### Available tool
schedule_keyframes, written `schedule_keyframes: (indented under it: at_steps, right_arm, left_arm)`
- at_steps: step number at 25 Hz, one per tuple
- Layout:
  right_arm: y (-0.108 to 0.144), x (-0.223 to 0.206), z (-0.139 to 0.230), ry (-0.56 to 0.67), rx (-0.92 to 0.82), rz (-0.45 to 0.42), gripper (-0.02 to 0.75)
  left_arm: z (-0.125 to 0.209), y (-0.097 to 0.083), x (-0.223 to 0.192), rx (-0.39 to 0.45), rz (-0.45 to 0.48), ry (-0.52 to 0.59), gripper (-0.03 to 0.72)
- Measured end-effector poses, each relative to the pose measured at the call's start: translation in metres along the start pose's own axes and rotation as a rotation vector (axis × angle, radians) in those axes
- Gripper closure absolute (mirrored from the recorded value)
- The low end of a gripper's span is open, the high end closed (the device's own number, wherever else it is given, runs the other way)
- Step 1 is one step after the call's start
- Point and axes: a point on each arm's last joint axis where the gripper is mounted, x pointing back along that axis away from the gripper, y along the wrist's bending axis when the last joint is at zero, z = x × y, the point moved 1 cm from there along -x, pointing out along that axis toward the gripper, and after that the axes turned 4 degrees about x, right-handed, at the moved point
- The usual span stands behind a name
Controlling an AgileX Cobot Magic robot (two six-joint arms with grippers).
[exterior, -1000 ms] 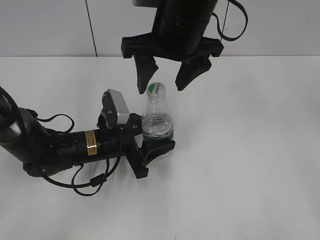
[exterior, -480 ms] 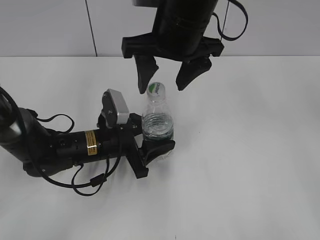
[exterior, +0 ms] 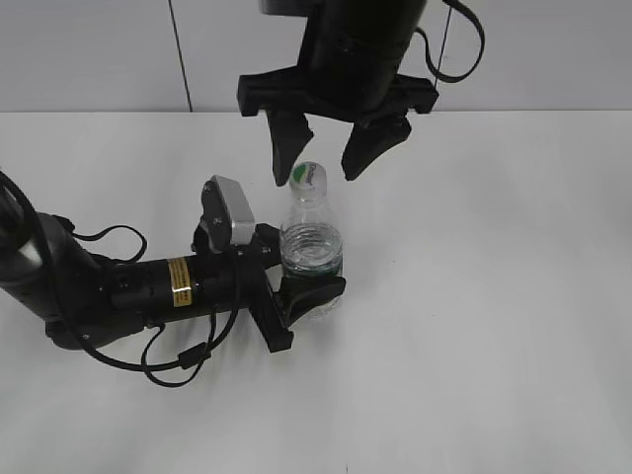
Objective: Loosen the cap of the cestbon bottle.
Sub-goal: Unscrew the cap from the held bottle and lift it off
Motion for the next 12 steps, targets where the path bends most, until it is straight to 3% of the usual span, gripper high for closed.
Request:
schedule_keyframes:
  at_steps: [12]
  right_arm:
    - [0.0092,0.0015,-0.0025,-0.018,0.044,0.014,0.204]
  left_arm:
    - [0.0,0.0,0.0,0.002,0.0,0.0,0.274]
